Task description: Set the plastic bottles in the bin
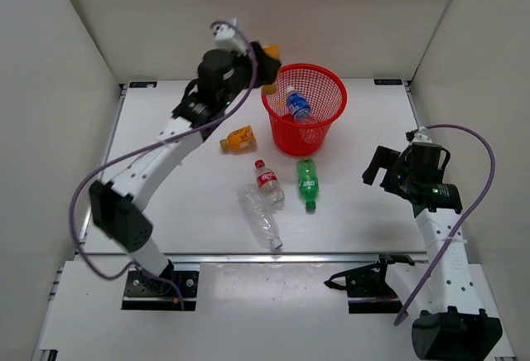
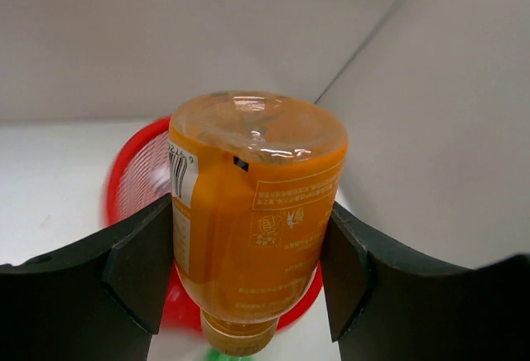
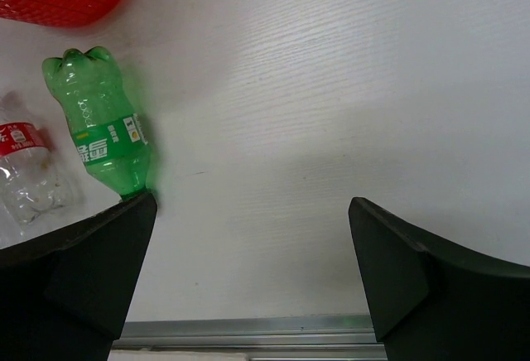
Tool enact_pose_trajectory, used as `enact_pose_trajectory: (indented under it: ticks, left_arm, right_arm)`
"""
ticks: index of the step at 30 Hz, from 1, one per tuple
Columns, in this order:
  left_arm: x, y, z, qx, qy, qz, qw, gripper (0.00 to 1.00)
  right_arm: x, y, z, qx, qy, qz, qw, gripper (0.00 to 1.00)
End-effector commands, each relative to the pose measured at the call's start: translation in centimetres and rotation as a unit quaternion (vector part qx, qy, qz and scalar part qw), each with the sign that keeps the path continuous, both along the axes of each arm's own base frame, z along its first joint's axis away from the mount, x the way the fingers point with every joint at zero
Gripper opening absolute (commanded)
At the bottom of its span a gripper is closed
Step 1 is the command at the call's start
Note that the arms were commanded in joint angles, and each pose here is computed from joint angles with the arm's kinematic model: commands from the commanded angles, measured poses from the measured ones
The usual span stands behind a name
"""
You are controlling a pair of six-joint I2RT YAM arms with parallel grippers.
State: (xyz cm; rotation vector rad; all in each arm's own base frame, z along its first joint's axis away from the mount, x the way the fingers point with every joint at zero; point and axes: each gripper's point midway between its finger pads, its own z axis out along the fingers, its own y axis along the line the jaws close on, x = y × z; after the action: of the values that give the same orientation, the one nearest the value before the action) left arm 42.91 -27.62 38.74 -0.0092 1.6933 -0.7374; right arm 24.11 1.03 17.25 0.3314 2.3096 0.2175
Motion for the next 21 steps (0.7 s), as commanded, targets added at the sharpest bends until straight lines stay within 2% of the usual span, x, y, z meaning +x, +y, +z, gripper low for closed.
enact_pose_trajectory:
  ticks: [1, 2, 5, 6, 8, 9, 11, 14, 18, 21]
  left_arm:
    - [3.0, -5.7, 1.4, -0.011, -0.033, -0.015, 0.999, 0.30]
    - [3.4, -6.3, 3.2, -0.021, -0.050, -0.008, 0.998, 0.32]
    - [6.2, -10.3, -1.2, 0.014, -0.021, -0.019, 0.999, 0.33]
    - [6.4, -10.5, -0.1, 0.010, -0.028, -0.019, 0.999, 0.35]
    - [6.8, -11.8, -4.1, 0.032, 0.014, -0.033, 0.999, 0.60]
    - [6.6, -12.0, -4.5, 0.032, 0.020, -0.041, 0.998, 0.66]
    - [6.1, -12.3, -4.8, 0.027, 0.025, -0.050, 0.998, 0.91]
    - [5.2, -11.8, -3.9, 0.036, 0.015, -0.048, 0.998, 0.99]
    - [3.8, -10.9, -2.6, 0.050, 0.001, -0.042, 0.998, 0.98]
    - [2.3, -9.6, -0.9, 0.036, -0.007, -0.043, 0.998, 0.99]
  right_arm:
    - [0.5, 0.7, 0.7, 0.006, -0.030, 0.015, 0.999, 0.99]
    - [0.4, 0.9, 0.5, 0.008, -0.029, 0.018, 0.999, 0.99]
    - [0.4, 0.8, 0.3, 0.014, -0.027, 0.012, 0.999, 0.99]
    - [0.3, 0.8, 0.2, 0.011, -0.028, 0.015, 0.999, 0.99]
    - [0.2, 0.4, -0.1, 0.007, -0.024, 0.008, 1.000, 0.99]
    - [0.2, 0.4, -0.1, 0.007, -0.025, 0.009, 1.000, 1.00]
    - [0.2, 0.0, -0.4, 0.006, -0.021, -0.001, 1.000, 0.99]
    - [0.3, 0.0, 0.0, -0.001, -0.025, 0.005, 1.000, 0.99]
    - [0.5, 1.5, 0.0, -0.014, -0.028, 0.044, 0.999, 0.99]
    - [0.6, 4.0, 0.0, -0.010, -0.035, 0.090, 0.995, 0.99]
